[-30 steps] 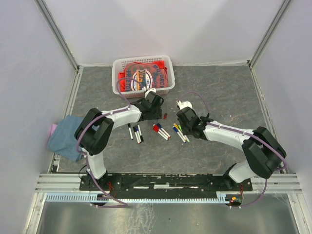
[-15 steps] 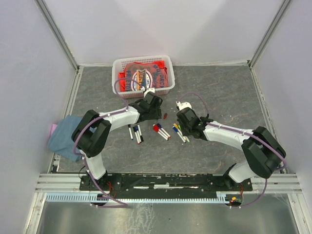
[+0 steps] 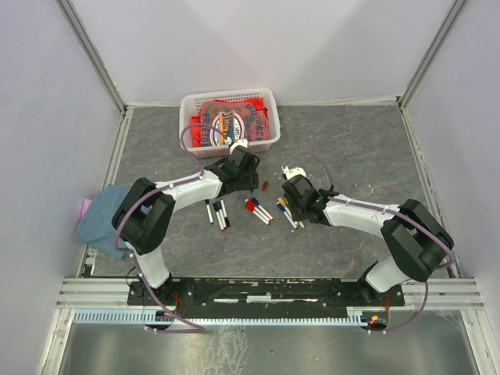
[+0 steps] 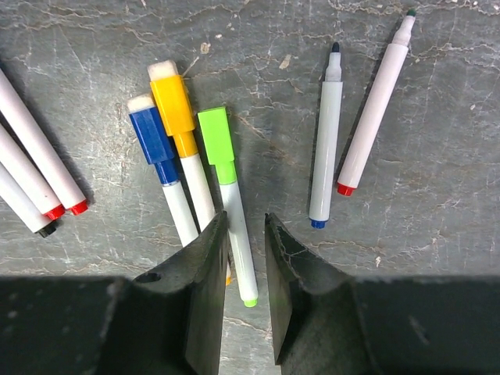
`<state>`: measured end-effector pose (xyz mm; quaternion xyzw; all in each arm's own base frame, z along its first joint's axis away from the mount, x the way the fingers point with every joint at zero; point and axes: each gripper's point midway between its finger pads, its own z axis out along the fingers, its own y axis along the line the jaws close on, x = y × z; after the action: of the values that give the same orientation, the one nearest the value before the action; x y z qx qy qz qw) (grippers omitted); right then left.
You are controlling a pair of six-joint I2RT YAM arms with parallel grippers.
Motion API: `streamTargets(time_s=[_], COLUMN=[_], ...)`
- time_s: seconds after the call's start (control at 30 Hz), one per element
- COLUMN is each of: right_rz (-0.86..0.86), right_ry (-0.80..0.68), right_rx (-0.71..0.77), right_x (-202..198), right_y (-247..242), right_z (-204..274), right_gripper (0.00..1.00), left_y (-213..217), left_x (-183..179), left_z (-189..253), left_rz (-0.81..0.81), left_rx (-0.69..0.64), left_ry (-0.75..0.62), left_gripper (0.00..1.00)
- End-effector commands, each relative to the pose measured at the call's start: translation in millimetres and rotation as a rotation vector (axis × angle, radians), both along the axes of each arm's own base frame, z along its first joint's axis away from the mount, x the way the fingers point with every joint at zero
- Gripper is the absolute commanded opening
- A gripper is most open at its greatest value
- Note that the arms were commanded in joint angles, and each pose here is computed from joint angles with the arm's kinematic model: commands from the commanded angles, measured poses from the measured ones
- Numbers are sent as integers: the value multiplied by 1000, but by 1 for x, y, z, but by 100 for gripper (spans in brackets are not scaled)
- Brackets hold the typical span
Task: Open the pen caps
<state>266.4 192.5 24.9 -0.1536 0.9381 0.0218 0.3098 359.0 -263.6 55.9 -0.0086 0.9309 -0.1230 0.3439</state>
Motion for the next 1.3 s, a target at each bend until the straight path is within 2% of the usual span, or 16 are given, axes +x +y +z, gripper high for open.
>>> streamTargets(time_s=[0.0,0.33,0.5,0.77,1.03,1.27], right_rz=[-3,-10,-12,-23,6,50], right_ry=[-10,35,57,41,-86,-133], right_rx=[18,2,14,32,109,230], right_x=[2,-7,-11,-8,0,-3], right_y=[5,1,2,5,8,22], right_z=[-1,-13,-17,-9,35,63], right_gripper=[32,29,16,2,1,1], left_y=[-7,-10,-14,-32,-57,-77], left_x=[7,8,6,-5,-20,-37], left_z=[30,40,48,67,82,79], left_rz=[-1,-5,-22,-81,-151,-191], left_rx=[-53,-77,-103,-217,-383,-536], left_ry=[-78,-93,-96,-84,-41,32], left_gripper=[62,62,64,65,66,66])
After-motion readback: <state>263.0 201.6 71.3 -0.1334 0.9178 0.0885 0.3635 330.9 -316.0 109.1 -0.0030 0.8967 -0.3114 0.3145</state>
